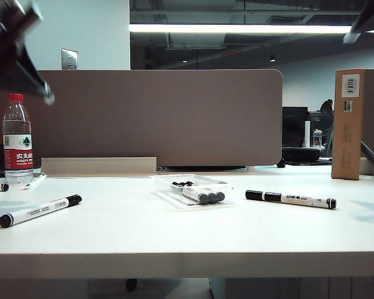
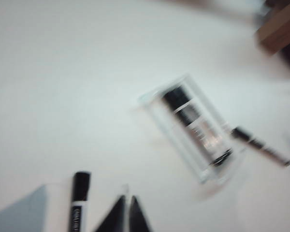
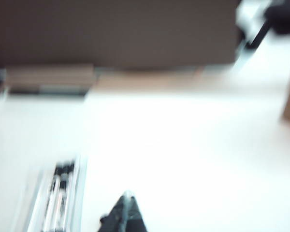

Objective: Pick up the markers scattered on the table and put them into the packaging box, making sure the markers fit the shape of the box's grooves.

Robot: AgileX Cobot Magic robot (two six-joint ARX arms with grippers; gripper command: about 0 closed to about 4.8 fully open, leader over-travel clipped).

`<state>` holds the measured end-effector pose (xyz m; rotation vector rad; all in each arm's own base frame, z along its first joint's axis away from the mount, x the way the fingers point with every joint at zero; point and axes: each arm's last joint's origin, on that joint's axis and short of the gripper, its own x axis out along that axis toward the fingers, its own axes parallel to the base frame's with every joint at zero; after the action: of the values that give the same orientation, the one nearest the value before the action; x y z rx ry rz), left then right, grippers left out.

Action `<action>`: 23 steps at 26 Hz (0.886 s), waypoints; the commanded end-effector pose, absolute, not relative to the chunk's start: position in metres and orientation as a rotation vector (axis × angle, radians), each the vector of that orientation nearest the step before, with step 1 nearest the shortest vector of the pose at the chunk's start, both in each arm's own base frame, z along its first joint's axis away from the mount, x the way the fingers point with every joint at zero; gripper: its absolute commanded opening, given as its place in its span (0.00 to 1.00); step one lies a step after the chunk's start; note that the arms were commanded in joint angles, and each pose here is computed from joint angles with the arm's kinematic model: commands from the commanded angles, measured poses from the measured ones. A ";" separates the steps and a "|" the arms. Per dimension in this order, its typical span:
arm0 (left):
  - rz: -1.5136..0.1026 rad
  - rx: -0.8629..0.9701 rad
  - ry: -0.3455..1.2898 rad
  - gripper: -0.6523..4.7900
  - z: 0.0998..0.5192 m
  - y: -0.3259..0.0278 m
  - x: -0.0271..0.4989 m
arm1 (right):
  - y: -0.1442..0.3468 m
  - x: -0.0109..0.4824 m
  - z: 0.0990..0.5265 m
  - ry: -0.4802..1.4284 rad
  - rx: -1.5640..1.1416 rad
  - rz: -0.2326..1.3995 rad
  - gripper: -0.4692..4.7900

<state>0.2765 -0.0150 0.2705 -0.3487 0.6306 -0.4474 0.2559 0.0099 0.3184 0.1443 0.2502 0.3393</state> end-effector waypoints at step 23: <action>-0.343 0.095 1.174 0.69 0.179 -0.060 0.328 | 0.054 0.396 0.190 0.940 -0.171 0.594 0.61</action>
<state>0.3275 -0.0593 0.1804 0.0883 1.1609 -0.3386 0.3969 0.0504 0.1879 -0.1636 0.9400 0.5745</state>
